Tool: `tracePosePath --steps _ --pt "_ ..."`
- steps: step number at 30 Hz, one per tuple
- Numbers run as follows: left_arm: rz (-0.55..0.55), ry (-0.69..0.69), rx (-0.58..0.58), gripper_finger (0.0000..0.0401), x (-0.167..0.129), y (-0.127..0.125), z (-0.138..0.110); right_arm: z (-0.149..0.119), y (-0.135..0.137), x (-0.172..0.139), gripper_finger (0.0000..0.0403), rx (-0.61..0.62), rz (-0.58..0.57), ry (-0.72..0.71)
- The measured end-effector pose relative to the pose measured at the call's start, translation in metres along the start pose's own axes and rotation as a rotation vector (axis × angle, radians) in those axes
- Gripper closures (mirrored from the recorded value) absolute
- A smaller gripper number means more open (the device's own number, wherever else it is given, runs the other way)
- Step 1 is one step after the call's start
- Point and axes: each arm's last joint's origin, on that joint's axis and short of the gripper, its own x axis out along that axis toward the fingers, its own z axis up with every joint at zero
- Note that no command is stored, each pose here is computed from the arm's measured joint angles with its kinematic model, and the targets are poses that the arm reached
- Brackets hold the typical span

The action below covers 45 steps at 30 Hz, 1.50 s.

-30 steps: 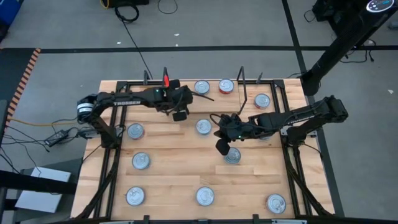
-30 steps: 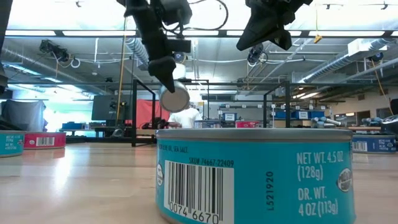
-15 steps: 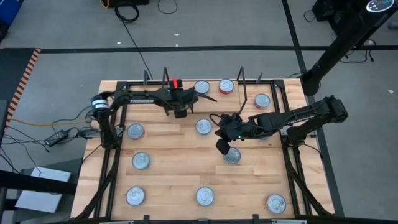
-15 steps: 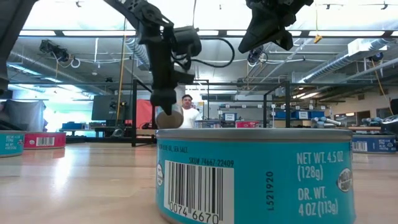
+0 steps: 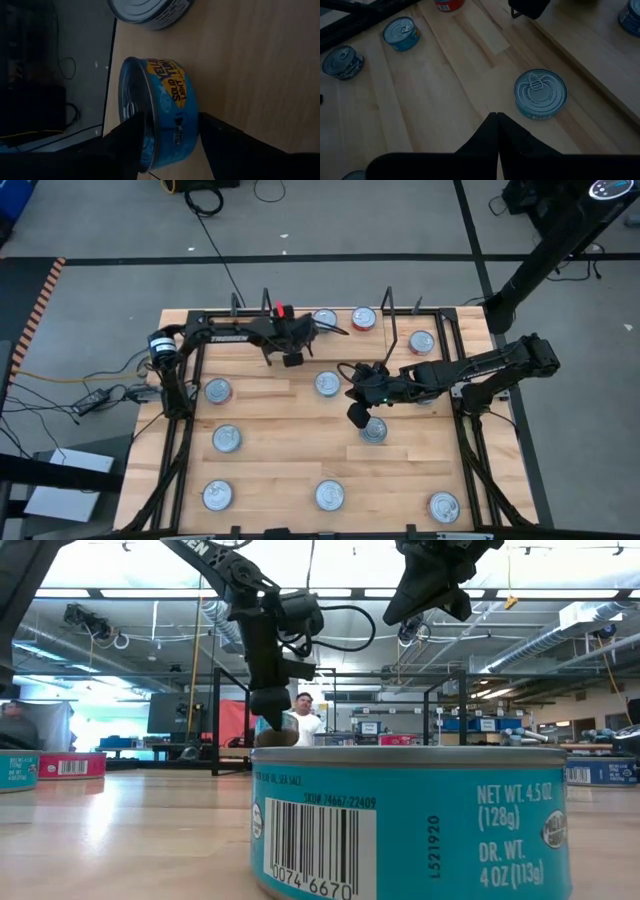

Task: Stack canned seafood by type on shelf
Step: Put the center light blue tuna can on the shelf

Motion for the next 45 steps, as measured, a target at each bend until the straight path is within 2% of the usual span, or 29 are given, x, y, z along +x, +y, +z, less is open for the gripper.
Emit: tracePosePath --steps 16,20,23,27,34,37,45 --pt "-0.073 -0.037 -0.080 0.0208 0.012 0.019 -0.004 0.000 0.000 0.000 0.0392 0.000 0.000 0.000" --pt "-0.158 -0.041 -0.175 0.0239 0.014 0.024 -0.006 0.000 0.000 0.000 0.0392 0.001 0.000 0.000" --pt "-0.180 -0.043 -0.230 0.0275 0.014 0.031 -0.005 0.000 0.000 0.000 0.0392 0.001 0.000 0.000" --pt "-0.183 -0.053 -0.251 0.0322 0.010 0.040 -0.002 0.000 0.000 0.000 0.0392 0.015 0.003 0.002" --pt "-0.285 -0.079 -0.249 0.0383 0.008 0.040 -0.001 0.000 0.000 0.000 0.0392 0.016 0.004 0.002" --pt "-0.311 -0.068 -0.238 0.0396 0.008 0.038 -0.002 0.000 0.000 0.000 0.0392 0.016 0.004 0.002" --pt "-0.319 -0.073 -0.217 0.0397 0.012 0.038 -0.002 0.000 0.000 0.000 0.0392 0.016 0.004 0.003"
